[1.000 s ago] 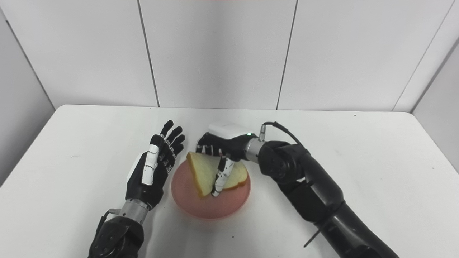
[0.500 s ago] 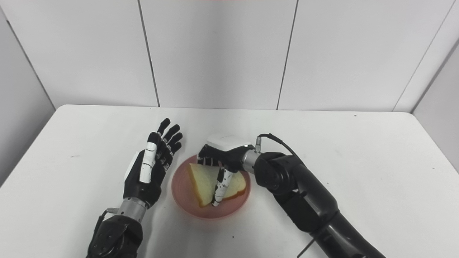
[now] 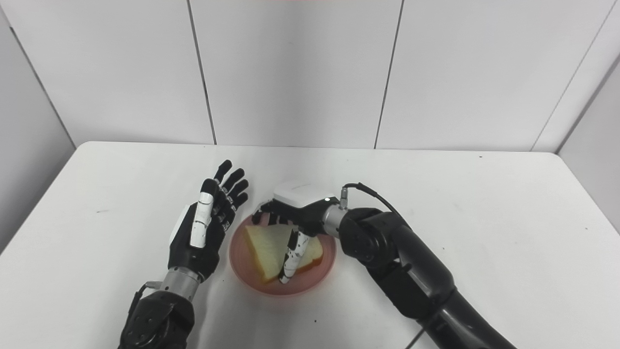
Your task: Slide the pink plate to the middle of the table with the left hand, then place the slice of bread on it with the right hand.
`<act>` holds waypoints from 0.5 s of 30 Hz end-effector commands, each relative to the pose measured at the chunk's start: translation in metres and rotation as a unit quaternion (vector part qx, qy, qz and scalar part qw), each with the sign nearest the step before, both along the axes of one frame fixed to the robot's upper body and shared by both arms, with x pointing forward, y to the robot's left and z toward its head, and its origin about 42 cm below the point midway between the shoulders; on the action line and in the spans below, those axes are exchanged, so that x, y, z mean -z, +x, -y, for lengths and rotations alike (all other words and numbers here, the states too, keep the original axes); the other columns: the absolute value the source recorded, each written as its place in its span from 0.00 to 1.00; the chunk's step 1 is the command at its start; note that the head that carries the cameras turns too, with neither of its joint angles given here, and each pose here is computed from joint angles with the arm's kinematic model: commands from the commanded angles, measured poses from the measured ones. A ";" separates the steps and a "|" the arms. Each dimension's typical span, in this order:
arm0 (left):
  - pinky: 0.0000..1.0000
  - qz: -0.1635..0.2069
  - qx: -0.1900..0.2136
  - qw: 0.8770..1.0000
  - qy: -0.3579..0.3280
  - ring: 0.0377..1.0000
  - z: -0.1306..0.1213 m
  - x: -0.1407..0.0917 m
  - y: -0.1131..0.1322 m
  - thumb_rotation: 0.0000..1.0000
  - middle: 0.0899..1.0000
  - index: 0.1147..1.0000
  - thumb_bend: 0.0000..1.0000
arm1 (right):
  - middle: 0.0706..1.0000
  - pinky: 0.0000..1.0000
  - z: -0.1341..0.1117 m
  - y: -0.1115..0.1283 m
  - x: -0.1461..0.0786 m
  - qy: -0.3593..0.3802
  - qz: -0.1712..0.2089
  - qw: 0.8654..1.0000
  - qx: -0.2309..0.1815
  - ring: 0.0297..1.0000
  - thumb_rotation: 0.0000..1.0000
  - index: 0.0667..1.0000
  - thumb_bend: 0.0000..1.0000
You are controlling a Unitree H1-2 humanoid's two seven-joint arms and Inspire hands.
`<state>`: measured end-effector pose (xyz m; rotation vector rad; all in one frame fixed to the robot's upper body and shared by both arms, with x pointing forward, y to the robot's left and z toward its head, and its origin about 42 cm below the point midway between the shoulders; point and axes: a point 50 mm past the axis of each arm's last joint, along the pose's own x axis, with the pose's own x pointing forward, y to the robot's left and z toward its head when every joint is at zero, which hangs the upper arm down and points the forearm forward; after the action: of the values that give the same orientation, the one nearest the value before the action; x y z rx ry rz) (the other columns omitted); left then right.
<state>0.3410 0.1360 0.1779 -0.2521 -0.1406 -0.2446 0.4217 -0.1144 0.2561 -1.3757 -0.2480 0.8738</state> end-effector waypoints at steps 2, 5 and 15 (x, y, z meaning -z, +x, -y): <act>0.95 0.053 -0.002 0.999 -0.009 0.94 0.006 -0.025 0.005 0.89 0.94 0.94 0.77 | 1.00 0.89 -0.004 -0.001 -0.031 -0.010 0.039 0.999 -0.008 0.98 0.33 0.96 0.94; 0.95 0.054 -0.005 0.998 -0.011 0.93 0.006 -0.026 0.005 0.89 0.93 0.94 0.78 | 1.00 0.94 -0.004 -0.003 -0.038 -0.023 0.035 0.999 -0.006 1.00 0.36 0.98 0.95; 0.94 0.058 -0.016 0.998 -0.011 0.92 0.003 -0.027 0.004 0.88 0.93 0.93 0.78 | 1.00 0.98 0.005 -0.010 -0.052 -0.039 0.033 0.999 0.017 1.00 0.34 0.98 1.00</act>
<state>0.3410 0.1368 0.1798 -0.2519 -0.1469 -0.2154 0.4071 -0.1191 0.2793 -1.4603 -0.1932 0.8896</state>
